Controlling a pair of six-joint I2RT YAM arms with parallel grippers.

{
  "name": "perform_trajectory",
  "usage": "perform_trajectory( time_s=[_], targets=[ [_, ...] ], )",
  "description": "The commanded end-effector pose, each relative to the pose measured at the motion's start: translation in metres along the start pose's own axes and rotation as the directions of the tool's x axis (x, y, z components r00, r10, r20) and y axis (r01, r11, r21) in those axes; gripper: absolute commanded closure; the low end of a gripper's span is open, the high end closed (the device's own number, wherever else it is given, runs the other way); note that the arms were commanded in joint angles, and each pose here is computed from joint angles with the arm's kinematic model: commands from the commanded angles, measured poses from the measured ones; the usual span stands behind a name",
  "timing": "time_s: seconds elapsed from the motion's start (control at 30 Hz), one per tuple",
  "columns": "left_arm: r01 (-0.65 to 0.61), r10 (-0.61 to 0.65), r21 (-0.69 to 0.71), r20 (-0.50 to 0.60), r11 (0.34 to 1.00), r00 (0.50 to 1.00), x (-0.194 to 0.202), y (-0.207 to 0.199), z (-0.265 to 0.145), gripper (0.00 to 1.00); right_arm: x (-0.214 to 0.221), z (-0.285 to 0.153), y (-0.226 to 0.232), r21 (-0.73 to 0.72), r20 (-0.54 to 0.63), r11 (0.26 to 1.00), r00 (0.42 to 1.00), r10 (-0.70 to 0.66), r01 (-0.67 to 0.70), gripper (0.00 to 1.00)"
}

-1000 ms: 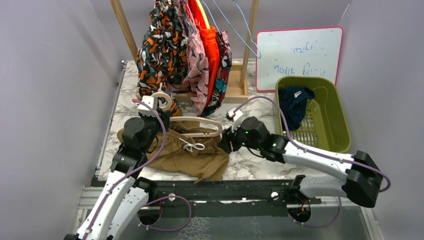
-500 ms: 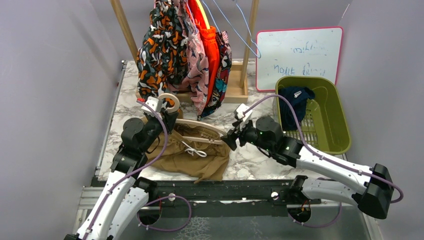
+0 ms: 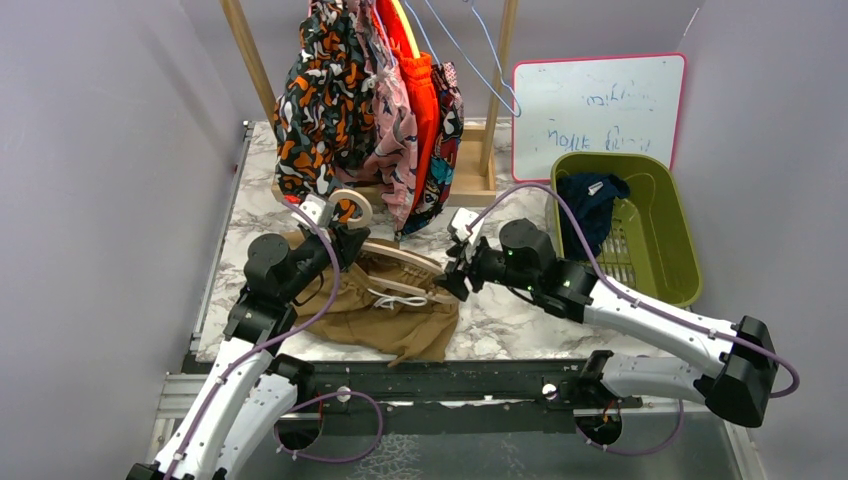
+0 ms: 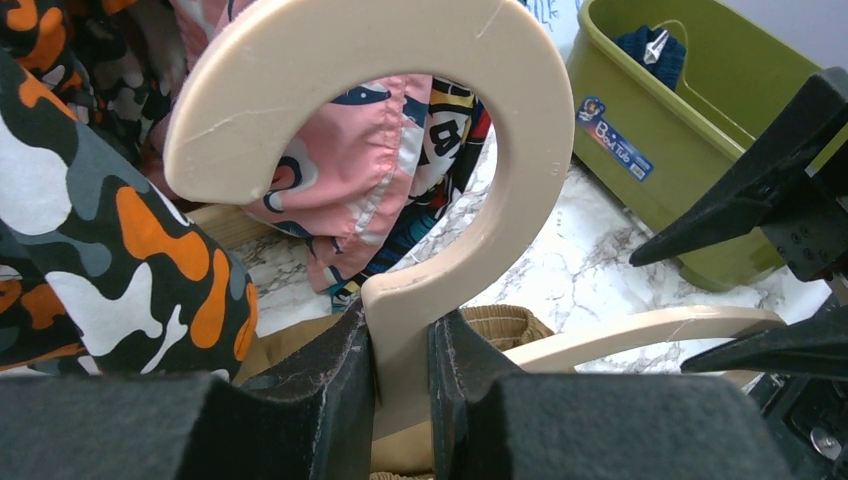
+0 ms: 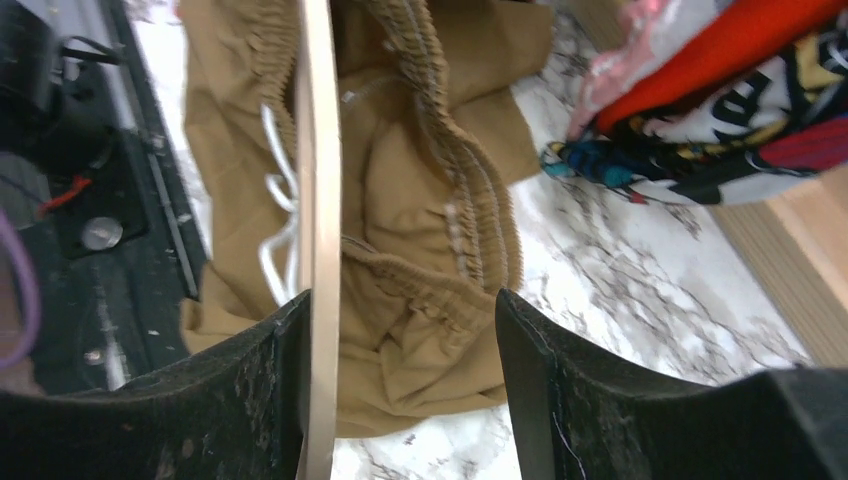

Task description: Remove the shorts from the hanger

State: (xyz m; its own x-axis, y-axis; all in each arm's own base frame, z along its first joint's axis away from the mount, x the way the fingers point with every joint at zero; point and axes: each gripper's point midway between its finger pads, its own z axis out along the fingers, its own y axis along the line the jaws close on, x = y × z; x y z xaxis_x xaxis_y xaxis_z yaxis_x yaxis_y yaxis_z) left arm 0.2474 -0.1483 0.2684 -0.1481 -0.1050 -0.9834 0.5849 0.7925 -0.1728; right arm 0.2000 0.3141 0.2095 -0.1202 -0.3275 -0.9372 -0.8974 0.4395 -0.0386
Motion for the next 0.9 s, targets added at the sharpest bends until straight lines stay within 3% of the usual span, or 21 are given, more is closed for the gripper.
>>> perform_trajectory(
  time_s=[0.0, 0.2, 0.33, 0.4, 0.47, 0.6, 0.7, 0.87],
  targets=[
    [-0.037, 0.033, 0.061, 0.055, 0.997, 0.998, -0.014, -0.010, 0.001, 1.00, -0.011, 0.001, 0.028, -0.176, -0.002, 0.984, 1.000, -0.006, 0.005, 0.40],
    [-0.038, 0.035, 0.045, 0.067, 0.998, 0.997, -0.016, -0.008, -0.001, 1.00, 0.010, 0.009, 0.034, -0.195, -0.110, 0.977, 0.992, 0.062, -0.083, 0.61],
    [-0.037, 0.035, 0.029, 0.073, 0.999, 0.997, -0.015, -0.005, -0.001, 0.99, 0.013, 0.005, 0.026, -0.122, -0.112, 0.984, 0.987, 0.117, -0.130, 0.96],
    [-0.038, 0.036, 0.027, 0.071, 0.999, 0.997, -0.015, -0.004, -0.001, 0.85, 0.014, 0.001, 0.017, -0.042, -0.087, 0.980, 0.978, 0.189, -0.193, 0.99],
    [-0.041, 0.039, 0.036, 0.070, 0.998, 0.997, -0.016, -0.006, -0.001, 0.63, 0.018, -0.004, 0.019, -0.032, -0.068, 0.969, 0.968, 0.242, -0.245, 0.99],
    [-0.054, 0.048, 0.094, 0.060, 0.994, 0.997, -0.013, -0.017, -0.004, 0.38, 0.029, -0.019, 0.024, -0.021, -0.069, 0.951, 0.950, 0.306, -0.308, 0.99],
    [-0.043, 0.041, 0.109, 0.019, 0.993, 0.999, -0.005, -0.019, -0.005, 0.29, 0.037, -0.033, 0.023, 0.011, -0.083, 0.940, 0.937, 0.340, -0.340, 0.99],
    [-0.007, 0.007, 0.020, -0.002, 1.000, 1.000, 0.004, -0.006, -0.011, 0.27, 0.052, -0.058, 0.020, 0.092, -0.068, 0.897, 0.896, 0.440, -0.433, 0.99]
  ],
)
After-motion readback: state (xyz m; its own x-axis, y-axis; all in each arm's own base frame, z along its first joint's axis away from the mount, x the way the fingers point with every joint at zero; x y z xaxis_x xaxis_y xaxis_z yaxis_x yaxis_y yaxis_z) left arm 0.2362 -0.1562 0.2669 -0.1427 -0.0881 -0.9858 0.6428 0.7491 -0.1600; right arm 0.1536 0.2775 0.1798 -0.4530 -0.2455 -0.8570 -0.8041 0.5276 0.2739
